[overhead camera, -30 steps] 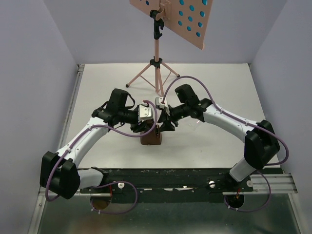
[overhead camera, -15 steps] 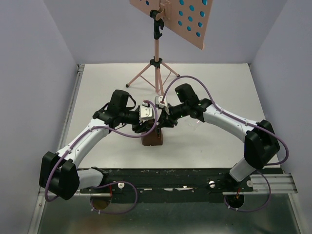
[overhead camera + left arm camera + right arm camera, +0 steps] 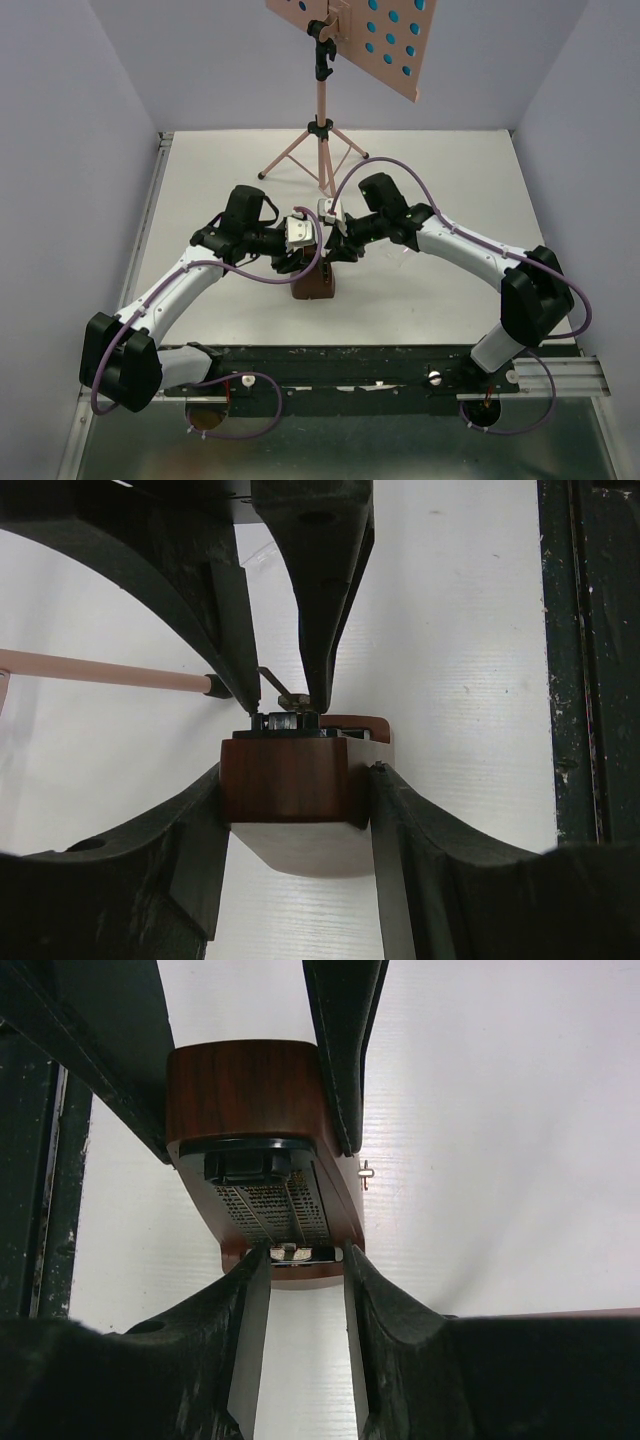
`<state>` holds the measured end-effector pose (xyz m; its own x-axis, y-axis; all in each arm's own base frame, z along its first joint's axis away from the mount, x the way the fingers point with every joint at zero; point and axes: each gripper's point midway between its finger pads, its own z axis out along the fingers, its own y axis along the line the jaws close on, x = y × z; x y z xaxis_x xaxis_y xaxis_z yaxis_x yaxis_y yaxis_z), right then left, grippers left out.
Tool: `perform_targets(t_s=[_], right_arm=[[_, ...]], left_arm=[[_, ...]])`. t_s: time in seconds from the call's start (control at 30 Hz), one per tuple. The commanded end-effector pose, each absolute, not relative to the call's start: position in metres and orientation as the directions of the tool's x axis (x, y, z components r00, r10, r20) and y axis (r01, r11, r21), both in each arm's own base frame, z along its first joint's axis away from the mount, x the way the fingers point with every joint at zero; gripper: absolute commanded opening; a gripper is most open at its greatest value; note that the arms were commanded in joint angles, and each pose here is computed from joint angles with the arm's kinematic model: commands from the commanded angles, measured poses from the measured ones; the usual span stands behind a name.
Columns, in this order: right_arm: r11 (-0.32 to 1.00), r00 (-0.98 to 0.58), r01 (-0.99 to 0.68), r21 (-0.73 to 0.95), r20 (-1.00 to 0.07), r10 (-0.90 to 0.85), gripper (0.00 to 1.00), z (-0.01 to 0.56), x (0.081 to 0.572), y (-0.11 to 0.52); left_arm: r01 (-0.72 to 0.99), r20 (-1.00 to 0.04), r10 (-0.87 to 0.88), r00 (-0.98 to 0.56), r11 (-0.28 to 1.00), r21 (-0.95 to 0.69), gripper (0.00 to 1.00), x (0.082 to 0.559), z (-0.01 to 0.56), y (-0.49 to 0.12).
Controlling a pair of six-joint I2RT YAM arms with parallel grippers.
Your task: Pack up the instrument practice props
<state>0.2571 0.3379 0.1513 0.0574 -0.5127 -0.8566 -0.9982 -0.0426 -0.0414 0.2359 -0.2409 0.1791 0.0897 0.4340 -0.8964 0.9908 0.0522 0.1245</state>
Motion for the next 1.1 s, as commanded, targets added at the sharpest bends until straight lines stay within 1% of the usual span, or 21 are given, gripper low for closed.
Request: perform_targets(t_s=[0.0,0.1,0.2,0.53,0.93,1.07], right_arm=[[-0.051,0.079,-0.997,-0.061,-0.841,-0.536,0.42,0.145,0.257,0.335],[-0.051,0.077,-0.997,-0.059,-0.839,-0.539,0.40,0.142,0.254,0.332],[-0.053,0.073,-0.997,-0.052,-0.838,-0.542,0.33,0.139,0.252,0.332],[-0.034,0.052,-0.999,-0.040,-0.847,-0.529,0.26,0.143,0.254,0.334],[-0.016,0.017,-1.000,-0.010,-0.866,-0.500,0.23,0.148,0.258,0.344],[-0.036,0.027,-0.999,-0.010,-0.872,-0.489,0.22,0.152,0.256,0.350]], left_arm=[[0.989,-0.891,0.439,0.114,0.033,0.143,0.00,0.232,0.176,-0.242],[0.989,-0.893,0.434,0.115,0.038,0.146,0.00,0.234,0.178,-0.243],[0.988,-0.892,0.435,0.119,0.035,0.149,0.00,0.234,0.177,-0.244],[0.988,-0.895,0.430,0.117,0.038,0.147,0.00,0.231,0.175,-0.244],[0.986,-0.897,0.423,0.128,0.047,0.163,0.00,0.233,0.175,-0.247],[0.985,-0.899,0.419,0.127,0.057,0.166,0.00,0.234,0.176,-0.248]])
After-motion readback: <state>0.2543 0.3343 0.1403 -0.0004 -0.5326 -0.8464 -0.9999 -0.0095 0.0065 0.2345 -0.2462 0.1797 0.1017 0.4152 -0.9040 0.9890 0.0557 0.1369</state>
